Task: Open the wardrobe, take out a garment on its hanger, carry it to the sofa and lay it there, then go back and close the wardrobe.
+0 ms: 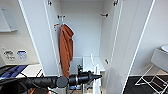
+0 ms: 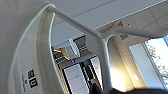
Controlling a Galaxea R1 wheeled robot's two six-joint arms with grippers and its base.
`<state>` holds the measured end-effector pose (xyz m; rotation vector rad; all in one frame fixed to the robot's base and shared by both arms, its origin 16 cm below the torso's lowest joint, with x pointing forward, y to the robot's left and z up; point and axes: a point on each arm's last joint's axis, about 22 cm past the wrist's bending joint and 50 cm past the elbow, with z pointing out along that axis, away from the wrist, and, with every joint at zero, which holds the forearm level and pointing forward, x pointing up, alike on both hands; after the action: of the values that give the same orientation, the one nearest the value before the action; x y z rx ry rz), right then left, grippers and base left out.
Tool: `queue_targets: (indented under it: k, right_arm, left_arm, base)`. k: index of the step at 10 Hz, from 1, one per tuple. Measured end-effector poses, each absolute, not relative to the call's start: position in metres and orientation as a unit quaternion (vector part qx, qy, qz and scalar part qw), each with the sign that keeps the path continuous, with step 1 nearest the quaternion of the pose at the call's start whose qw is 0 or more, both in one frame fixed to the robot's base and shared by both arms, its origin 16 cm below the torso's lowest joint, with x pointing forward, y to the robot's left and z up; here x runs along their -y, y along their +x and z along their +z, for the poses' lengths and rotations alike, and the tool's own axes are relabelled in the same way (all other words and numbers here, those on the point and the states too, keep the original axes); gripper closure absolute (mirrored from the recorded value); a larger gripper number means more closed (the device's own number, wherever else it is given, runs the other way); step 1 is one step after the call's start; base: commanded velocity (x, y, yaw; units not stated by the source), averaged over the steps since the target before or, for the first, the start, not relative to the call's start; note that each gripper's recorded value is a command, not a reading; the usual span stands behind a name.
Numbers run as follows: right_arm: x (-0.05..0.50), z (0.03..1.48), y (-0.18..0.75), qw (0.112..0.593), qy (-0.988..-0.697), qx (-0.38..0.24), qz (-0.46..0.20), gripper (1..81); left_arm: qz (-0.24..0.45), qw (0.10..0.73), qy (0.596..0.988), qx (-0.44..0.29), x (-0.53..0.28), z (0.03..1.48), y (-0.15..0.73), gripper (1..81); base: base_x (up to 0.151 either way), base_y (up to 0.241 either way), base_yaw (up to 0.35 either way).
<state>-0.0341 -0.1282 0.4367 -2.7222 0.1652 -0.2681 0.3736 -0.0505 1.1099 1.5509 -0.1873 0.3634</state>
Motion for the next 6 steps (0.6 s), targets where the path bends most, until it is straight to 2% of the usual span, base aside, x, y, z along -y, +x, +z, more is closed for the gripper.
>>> queue_targets:
  k: [4, 6]
  right_arm:
    - [0.134, 0.436, -0.035, 0.196, -0.974, -0.059, -0.096, 1.0]
    - [0.146, 0.434, -0.036, 0.189, -0.976, -0.057, -0.095, 1.0]
  left_arm:
    - [0.163, 0.695, 0.695, 0.084, 0.05, 1.11, 0.374, 81.1]
    - [0.16, 0.694, 0.697, 0.087, 0.051, 1.109, 0.372, 81.1]
  base:
    - [0.0, 0.0, -0.02]
    - [0.0, 0.0, -0.257]
